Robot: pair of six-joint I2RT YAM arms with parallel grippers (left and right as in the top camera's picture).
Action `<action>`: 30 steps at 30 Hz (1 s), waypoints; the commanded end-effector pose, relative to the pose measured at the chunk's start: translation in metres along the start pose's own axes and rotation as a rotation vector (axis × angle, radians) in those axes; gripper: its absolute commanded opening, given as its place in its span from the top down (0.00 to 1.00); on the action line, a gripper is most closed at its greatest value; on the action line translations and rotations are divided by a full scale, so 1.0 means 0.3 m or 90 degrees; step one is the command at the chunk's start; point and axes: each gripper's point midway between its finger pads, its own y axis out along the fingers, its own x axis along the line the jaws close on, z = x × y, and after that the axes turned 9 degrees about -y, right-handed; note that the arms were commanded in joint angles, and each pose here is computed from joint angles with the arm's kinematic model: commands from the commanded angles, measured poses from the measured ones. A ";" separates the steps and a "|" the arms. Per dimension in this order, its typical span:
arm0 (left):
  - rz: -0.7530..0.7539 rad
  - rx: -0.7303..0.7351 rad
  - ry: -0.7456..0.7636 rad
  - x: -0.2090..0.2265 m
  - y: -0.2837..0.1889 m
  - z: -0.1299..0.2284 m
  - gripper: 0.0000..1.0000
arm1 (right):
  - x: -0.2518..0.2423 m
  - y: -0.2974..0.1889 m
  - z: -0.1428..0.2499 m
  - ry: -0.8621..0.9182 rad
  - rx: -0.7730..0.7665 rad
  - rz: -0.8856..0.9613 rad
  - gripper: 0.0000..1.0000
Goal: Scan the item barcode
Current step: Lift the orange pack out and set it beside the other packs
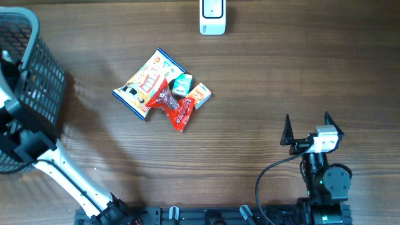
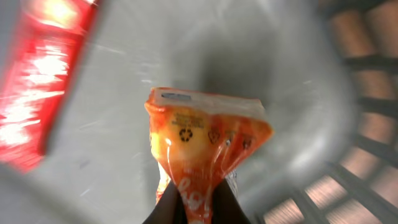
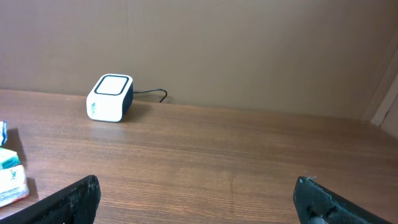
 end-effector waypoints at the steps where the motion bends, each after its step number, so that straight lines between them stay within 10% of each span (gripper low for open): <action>1: 0.090 -0.154 -0.026 -0.027 -0.401 -0.054 0.96 | -0.004 -0.001 -0.005 -0.007 -0.005 0.003 0.00; 13: 0.462 -0.133 0.056 -0.363 -0.880 0.232 0.96 | -0.004 -0.001 -0.005 -0.007 -0.005 0.003 0.00; 30: 0.334 0.138 0.343 -0.832 -0.450 0.906 0.92 | -0.004 -0.001 -0.005 -0.007 -0.005 0.003 0.00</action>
